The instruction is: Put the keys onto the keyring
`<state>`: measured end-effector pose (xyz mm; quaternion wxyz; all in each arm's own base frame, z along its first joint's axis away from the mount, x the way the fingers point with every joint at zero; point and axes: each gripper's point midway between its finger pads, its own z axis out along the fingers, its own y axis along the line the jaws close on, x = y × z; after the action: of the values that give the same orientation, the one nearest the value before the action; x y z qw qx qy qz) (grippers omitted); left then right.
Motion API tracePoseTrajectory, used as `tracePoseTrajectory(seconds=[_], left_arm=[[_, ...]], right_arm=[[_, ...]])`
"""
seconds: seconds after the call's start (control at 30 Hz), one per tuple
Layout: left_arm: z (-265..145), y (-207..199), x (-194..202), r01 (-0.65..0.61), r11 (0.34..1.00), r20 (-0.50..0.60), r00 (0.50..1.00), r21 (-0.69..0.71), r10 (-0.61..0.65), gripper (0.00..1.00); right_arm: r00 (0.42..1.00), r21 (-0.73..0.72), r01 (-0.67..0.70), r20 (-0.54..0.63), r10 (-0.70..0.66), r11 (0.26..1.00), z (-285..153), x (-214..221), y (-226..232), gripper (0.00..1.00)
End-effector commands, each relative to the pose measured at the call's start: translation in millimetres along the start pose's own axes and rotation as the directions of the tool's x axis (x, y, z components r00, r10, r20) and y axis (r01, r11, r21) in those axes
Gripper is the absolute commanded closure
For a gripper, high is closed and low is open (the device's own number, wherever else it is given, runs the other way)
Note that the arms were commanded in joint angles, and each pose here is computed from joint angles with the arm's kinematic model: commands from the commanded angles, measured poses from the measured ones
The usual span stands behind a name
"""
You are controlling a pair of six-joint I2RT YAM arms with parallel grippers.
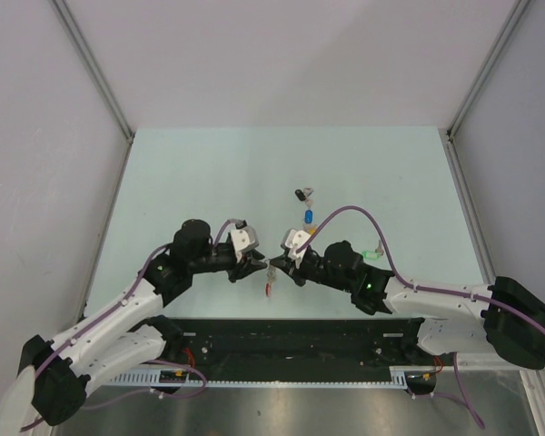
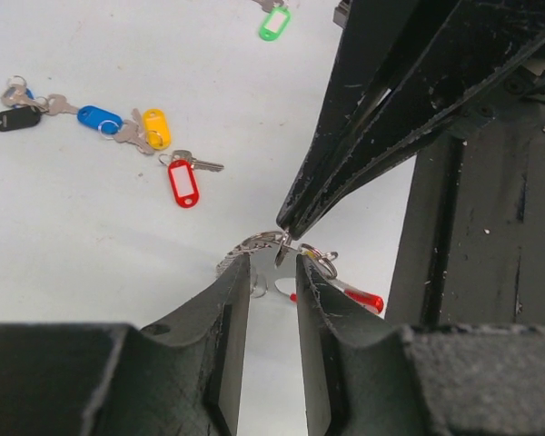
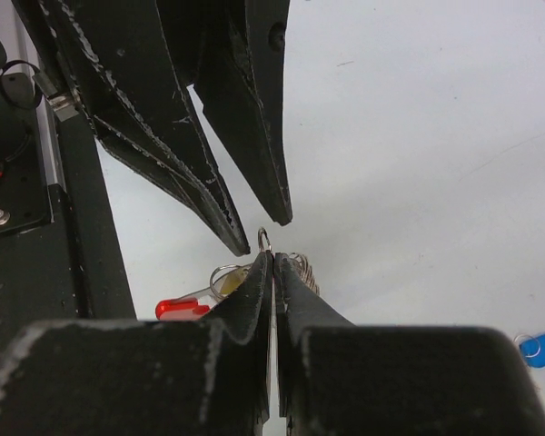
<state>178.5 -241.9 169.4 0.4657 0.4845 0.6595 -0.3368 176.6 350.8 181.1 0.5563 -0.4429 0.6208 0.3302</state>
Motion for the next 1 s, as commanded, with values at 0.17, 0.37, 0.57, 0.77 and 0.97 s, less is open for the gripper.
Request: tracePoseTrajectory(seconds=[0.17, 0.37, 0.57, 0.77, 0.97], left_arm=[[1.7, -11.8, -15.7, -0.041, 0.994, 0.026, 0.999, 0.105, 0.039, 0.75], [2.0, -11.3, -14.2, -0.040, 0.994, 0.021, 0.999, 0.103, 0.038, 0.83], [1.9, -10.0, -13.9, -0.042, 0.995, 0.018, 0.999, 0.096, 0.040, 0.92], [2.0, -7.4, -12.2, -0.040, 0.996, 0.011, 0.999, 0.080, 0.039, 0.99], [2.4, -1.2, -10.2, -0.024, 0.999, 0.008, 1.000, 0.040, 0.024, 1.00]], right_arm=[[0.994, -0.023, 0.036, 0.103, -0.034, 0.999, 0.0, -31.2, 2.4, 1.00], [0.994, -0.041, 0.046, 0.102, -0.041, 0.998, -0.1, -30.7, 5.4, 1.00], [0.994, -0.052, 0.052, 0.097, -0.047, 0.997, 0.0, -28.8, 7.2, 1.00], [0.994, -0.043, 0.051, 0.095, -0.047, 0.998, -2.4, -30.1, 5.6, 1.00], [0.996, 0.040, 0.017, 0.087, -0.020, 0.999, -9.9, -32.6, -9.8, 0.82]])
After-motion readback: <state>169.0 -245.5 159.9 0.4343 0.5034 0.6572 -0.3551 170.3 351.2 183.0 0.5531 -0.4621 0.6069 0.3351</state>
